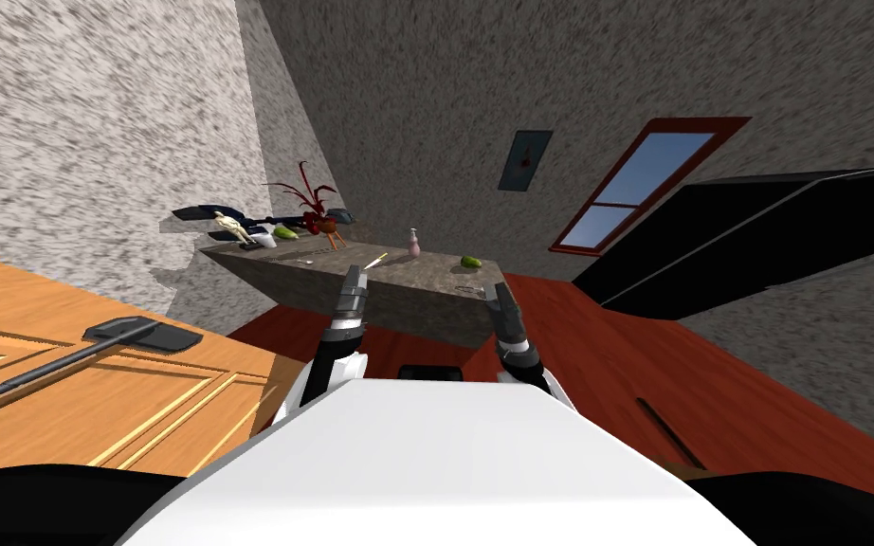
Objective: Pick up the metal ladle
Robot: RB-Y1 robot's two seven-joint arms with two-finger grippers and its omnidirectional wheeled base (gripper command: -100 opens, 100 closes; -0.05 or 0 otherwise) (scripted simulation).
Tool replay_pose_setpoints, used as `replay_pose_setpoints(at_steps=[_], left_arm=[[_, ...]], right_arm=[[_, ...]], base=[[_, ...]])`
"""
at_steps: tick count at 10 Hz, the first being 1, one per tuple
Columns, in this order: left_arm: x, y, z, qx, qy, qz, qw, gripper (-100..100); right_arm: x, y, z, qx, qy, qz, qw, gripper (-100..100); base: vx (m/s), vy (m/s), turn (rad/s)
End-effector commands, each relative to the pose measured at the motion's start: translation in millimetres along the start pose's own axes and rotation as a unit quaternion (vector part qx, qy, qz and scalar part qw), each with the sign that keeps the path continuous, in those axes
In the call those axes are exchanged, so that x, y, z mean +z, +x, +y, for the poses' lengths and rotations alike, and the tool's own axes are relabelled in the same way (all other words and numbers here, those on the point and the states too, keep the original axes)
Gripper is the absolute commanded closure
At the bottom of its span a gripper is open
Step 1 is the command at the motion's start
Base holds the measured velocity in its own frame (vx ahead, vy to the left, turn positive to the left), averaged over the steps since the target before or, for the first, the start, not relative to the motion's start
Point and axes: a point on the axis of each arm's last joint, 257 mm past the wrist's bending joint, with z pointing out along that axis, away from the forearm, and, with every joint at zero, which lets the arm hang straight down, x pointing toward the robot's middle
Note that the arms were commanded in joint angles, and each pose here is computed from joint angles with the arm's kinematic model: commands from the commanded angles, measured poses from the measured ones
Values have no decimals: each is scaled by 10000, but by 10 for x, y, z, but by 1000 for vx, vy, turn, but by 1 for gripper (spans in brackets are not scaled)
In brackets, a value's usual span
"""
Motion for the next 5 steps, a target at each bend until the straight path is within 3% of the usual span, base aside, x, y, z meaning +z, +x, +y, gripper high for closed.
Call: replay_pose_setpoints(at_steps=[1,4,5], left_arm=[[0,0,0,0,0,0,10000,0],[0,0,0,0,0,0,10000,0],[0,0,0,0,0,0,10000,0]], right_arm=[[-85,187,-60,46,73,354,9993,-100],[-296,549,-223,86,273,1012,9945,-100],[-308,559,-225,78,275,1057,9940,-100]], base=[[-122,63,126],[-113,49,124],[-77,36,72]])
